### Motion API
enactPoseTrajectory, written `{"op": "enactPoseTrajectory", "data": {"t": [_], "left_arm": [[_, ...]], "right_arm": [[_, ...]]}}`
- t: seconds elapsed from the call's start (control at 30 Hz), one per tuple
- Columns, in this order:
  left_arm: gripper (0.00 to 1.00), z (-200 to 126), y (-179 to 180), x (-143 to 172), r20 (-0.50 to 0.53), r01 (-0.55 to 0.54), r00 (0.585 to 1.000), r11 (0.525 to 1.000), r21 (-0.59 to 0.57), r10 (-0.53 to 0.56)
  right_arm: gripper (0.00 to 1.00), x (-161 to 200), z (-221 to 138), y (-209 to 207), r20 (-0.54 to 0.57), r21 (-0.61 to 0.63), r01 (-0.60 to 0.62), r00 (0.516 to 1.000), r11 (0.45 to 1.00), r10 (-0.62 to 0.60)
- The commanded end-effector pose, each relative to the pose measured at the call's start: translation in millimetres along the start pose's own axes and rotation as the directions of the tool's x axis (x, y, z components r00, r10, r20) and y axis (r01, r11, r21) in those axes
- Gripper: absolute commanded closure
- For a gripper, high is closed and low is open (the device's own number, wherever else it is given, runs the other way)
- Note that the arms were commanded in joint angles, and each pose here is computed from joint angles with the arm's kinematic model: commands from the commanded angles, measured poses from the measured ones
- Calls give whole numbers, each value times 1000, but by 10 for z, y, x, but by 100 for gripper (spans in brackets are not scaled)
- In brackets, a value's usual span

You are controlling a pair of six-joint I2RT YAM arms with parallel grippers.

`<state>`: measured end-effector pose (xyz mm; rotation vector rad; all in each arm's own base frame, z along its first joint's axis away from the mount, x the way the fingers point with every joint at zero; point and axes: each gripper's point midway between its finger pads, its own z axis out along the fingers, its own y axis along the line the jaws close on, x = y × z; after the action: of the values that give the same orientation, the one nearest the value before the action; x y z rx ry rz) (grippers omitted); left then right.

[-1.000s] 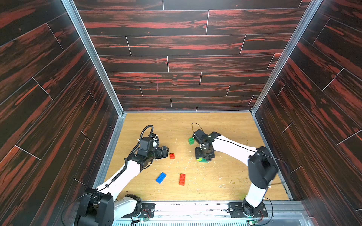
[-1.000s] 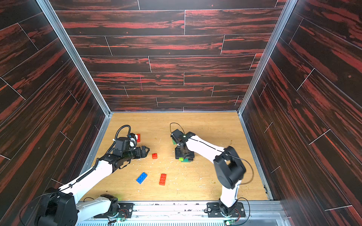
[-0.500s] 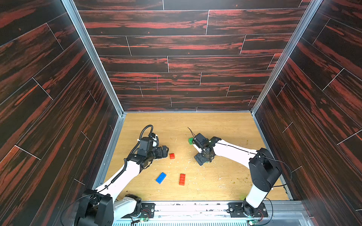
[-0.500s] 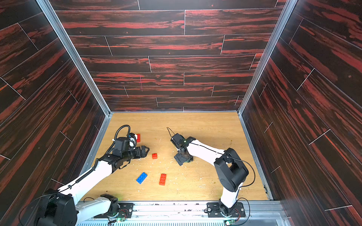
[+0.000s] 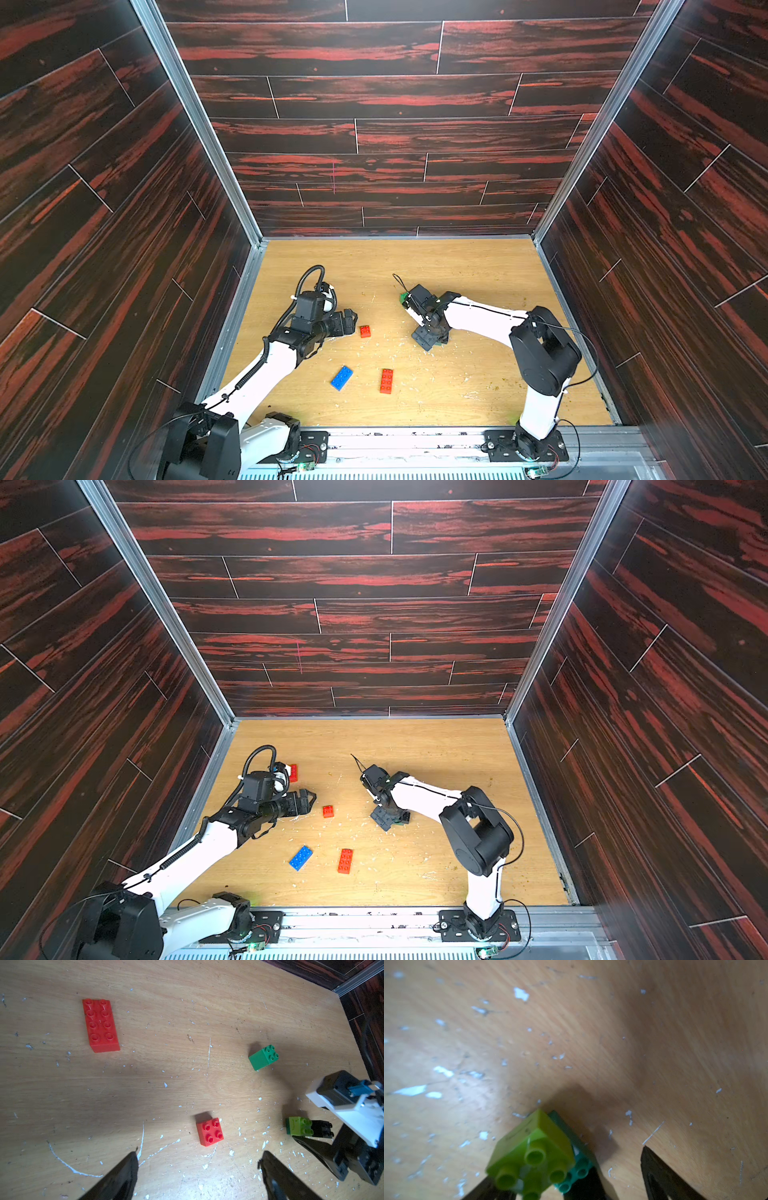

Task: Assemble a carrot with lego
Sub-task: Adjust the lego brick at the center of the board.

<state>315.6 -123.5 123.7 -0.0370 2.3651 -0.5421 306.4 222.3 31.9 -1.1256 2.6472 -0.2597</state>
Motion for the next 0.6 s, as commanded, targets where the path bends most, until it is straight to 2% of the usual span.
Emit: {"op": "enactPoseTrajectory", "data": {"t": [0.0, 0.17, 0.3, 0.57], "left_arm": [[7, -21, 8, -7, 6, -10, 1000, 1000, -11, 10], [7, -18, 11, -11, 8, -10, 1000, 1000, -12, 10], [7, -15, 9, -9, 7, -10, 1000, 1000, -12, 10], [7, -6, 6, 4, -1, -6, 1000, 1000, -9, 6]], "right_arm": [[10, -12, 138, -147, -26, -6, -63, 998, 998, 63], [10, 61, 194, -337, -50, -1, -125, 991, 992, 125], [10, 125, 235, -498, -64, -17, -229, 972, 973, 227], [10, 194, 282, -577, -90, -28, -264, 961, 964, 260]]}}
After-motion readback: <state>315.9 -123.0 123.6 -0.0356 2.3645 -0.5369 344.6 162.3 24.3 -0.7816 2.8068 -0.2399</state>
